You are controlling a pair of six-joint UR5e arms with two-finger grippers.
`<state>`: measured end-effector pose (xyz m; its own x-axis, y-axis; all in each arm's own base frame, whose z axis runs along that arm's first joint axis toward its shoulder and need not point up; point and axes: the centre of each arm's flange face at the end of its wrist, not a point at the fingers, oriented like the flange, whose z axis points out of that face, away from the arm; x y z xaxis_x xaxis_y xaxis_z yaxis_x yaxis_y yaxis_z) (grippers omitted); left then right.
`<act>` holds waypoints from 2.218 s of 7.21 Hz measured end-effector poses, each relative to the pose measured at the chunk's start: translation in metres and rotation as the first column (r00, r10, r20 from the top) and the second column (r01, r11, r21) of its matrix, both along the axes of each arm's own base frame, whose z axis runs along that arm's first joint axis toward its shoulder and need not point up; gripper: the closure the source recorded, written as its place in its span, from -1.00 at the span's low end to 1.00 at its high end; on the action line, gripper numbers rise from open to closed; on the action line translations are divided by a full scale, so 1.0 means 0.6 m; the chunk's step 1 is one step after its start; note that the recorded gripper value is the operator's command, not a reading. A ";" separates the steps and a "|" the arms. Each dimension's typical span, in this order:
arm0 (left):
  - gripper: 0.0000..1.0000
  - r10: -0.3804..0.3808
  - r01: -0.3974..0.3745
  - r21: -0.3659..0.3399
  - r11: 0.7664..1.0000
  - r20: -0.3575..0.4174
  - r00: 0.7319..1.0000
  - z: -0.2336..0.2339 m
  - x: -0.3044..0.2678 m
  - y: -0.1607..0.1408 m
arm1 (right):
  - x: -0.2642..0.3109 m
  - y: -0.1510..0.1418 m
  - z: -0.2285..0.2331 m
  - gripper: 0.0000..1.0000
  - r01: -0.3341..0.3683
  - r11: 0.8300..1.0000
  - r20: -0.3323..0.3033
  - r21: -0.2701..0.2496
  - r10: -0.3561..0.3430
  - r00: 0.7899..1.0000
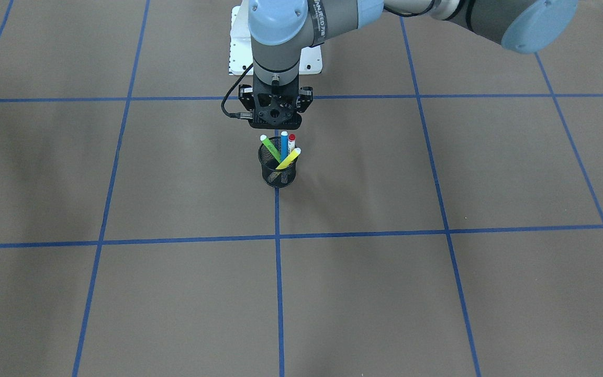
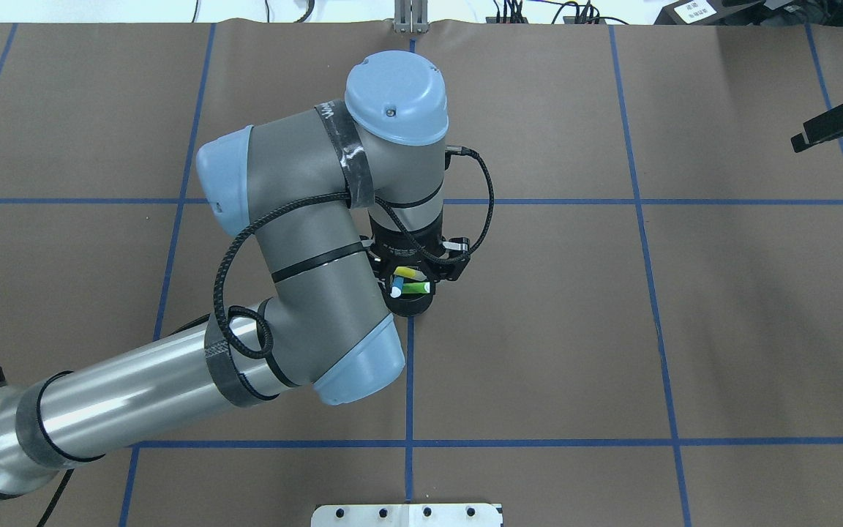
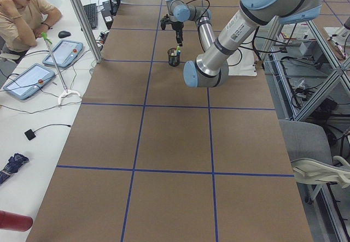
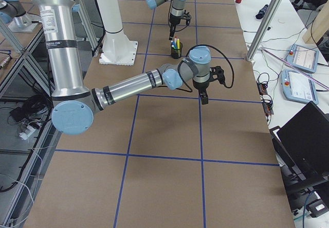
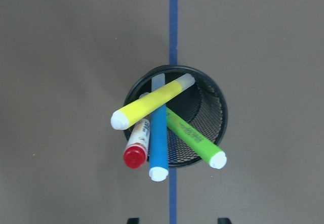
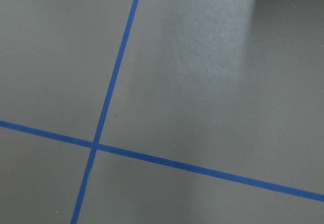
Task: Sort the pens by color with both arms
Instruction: 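Lower the left gripper over the cup, aligning with the blue pen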
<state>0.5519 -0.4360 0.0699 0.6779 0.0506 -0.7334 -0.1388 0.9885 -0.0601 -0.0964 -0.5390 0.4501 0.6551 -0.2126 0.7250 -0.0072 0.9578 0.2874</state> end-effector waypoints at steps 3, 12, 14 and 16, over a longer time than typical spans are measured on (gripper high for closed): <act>-0.18 0.003 -0.003 0.006 1.000 0.044 0.999 0.013 0.027 -0.018 | -0.005 0.000 0.004 -1.00 0.005 1.000 -0.001 -0.005 -0.005 1.000; -0.12 0.039 -0.039 0.006 0.999 0.069 0.997 0.040 0.047 -0.003 | -0.017 -0.003 0.015 -1.00 0.017 1.000 -0.006 -0.019 -0.018 1.000; -0.11 0.037 -0.038 0.002 0.999 0.073 0.997 0.045 0.048 -0.003 | -0.018 -0.003 0.016 -1.00 0.018 1.000 -0.006 -0.019 -0.018 1.000; 0.05 0.036 -0.036 -0.006 0.999 0.081 0.996 0.054 0.049 -0.004 | -0.019 -0.004 0.016 -1.00 0.019 1.000 -0.006 -0.019 -0.019 1.000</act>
<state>0.5815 -0.4382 0.1023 0.7327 0.0726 -0.6767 -0.1685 0.9827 -0.0770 -0.1079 -0.5412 0.4595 0.6553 -0.2115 0.7251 0.0125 0.9629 0.2696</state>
